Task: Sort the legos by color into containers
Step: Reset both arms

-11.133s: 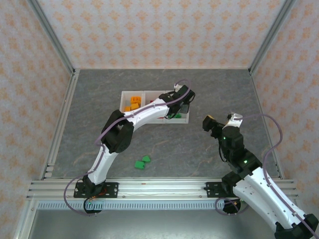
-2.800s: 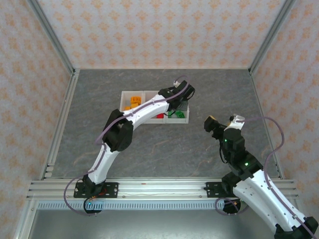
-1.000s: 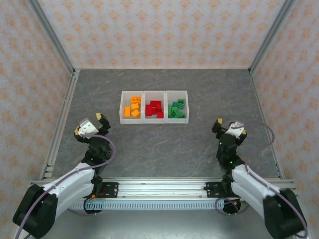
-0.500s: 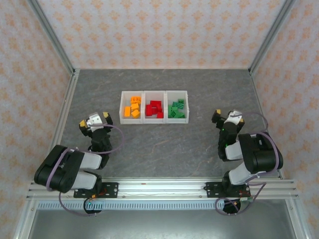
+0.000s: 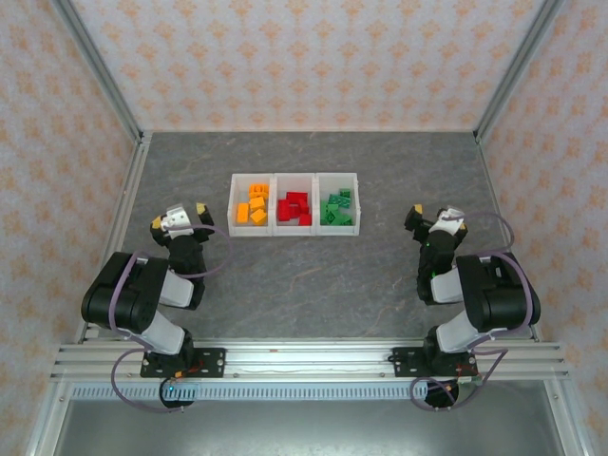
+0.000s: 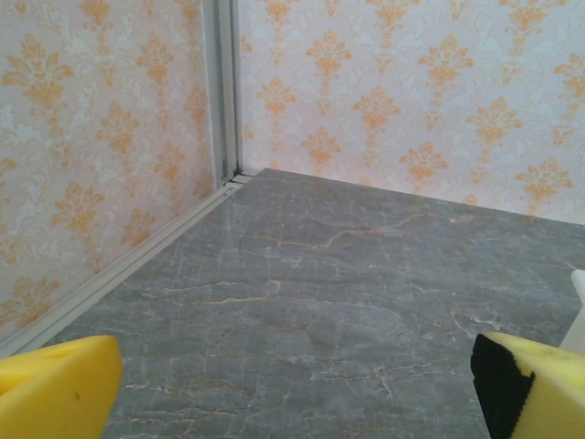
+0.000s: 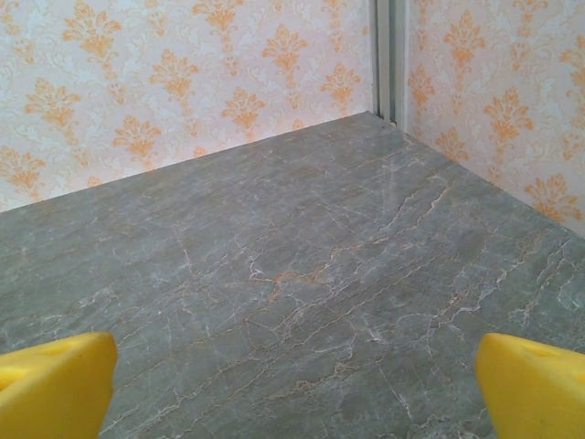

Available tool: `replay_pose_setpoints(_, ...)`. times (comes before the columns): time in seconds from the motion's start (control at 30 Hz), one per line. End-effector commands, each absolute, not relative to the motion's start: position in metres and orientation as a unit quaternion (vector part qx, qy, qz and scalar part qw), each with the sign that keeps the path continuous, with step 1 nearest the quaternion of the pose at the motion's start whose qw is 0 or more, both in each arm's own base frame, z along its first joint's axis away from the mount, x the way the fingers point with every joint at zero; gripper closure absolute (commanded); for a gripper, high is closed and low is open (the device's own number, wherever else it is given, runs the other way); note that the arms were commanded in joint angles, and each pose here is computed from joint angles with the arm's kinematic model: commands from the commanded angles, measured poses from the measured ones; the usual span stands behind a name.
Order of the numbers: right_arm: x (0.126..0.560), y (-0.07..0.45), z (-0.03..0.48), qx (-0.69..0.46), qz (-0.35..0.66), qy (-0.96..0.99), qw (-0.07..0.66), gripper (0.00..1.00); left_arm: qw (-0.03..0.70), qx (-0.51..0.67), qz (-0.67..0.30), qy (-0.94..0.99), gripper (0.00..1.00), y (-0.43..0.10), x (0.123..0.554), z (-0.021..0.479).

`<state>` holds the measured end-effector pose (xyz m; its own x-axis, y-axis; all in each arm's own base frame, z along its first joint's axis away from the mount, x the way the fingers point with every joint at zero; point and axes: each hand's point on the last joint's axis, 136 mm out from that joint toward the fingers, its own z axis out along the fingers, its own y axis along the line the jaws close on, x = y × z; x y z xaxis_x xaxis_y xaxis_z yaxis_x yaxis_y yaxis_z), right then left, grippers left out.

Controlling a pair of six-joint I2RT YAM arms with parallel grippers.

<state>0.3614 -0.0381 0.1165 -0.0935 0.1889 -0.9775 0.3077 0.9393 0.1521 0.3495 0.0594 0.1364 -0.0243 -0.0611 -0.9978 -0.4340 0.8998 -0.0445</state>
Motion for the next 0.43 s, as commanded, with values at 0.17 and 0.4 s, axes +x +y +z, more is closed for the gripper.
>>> replay_pose_setpoints(0.17,0.3655,-0.0366,0.1266,0.169,-0.038,0.728,0.663,0.0,0.688,-0.178,0.124,0.692,0.0,0.0569,0.3507,0.1434)
replay_pose_setpoints(0.4,0.3691,-0.0291,0.1266,0.148,-0.027,0.735,0.662,0.0,0.688,-0.179,0.125,0.692,0.0,0.0573,0.3508,0.1436)
